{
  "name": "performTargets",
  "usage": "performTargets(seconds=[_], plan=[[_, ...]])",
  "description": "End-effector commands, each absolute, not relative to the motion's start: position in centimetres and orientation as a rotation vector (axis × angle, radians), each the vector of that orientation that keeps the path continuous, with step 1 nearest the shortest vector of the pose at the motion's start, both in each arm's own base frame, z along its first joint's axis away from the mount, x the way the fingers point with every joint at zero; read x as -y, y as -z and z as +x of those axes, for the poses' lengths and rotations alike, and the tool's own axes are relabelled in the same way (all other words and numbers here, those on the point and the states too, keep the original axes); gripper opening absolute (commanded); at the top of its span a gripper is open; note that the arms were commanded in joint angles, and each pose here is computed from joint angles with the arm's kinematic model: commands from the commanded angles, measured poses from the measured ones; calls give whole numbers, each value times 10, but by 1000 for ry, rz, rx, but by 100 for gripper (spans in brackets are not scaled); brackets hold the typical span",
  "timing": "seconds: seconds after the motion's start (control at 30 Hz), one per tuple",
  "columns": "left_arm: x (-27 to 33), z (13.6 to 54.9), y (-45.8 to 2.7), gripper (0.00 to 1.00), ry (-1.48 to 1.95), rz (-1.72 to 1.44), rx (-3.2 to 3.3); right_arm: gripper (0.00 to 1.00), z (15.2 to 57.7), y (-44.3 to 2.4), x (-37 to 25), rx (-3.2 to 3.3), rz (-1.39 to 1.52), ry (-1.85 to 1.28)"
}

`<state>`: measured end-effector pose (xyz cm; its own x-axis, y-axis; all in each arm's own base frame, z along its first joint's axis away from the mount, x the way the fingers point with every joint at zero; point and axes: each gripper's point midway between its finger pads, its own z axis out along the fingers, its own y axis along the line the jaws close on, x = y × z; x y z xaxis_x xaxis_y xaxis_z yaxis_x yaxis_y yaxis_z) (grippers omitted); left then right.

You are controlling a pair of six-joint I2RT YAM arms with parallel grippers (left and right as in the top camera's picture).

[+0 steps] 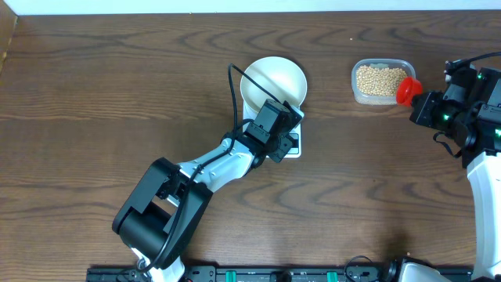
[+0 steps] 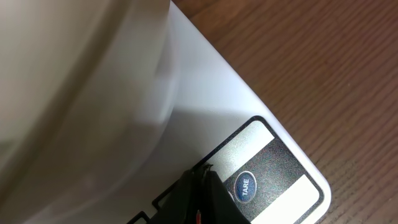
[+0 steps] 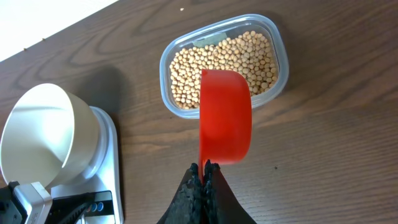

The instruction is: Scoop item into bowl and weigh 50g on scale

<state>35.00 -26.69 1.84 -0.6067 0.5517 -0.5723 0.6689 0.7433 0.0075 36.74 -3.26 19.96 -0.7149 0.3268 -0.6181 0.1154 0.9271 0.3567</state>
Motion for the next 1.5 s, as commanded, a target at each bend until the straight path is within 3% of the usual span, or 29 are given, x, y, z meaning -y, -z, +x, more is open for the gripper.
performTargets(seconds=[0.0,0.27,1.1,1.47], plan=[[245,332,17,7,227,933,-2510,1,367,-202,37,-2354,304,-355],[244,335,1,7,221,917,-2482,1,367,-202,37,-2354,304,-356],[220,329,38,7,59,909,-2592,1,367,-201,36,-2358,305,-357],[235,329,13,8,96,923,-2521,1,367,-201,37,-2358,305,-356]])
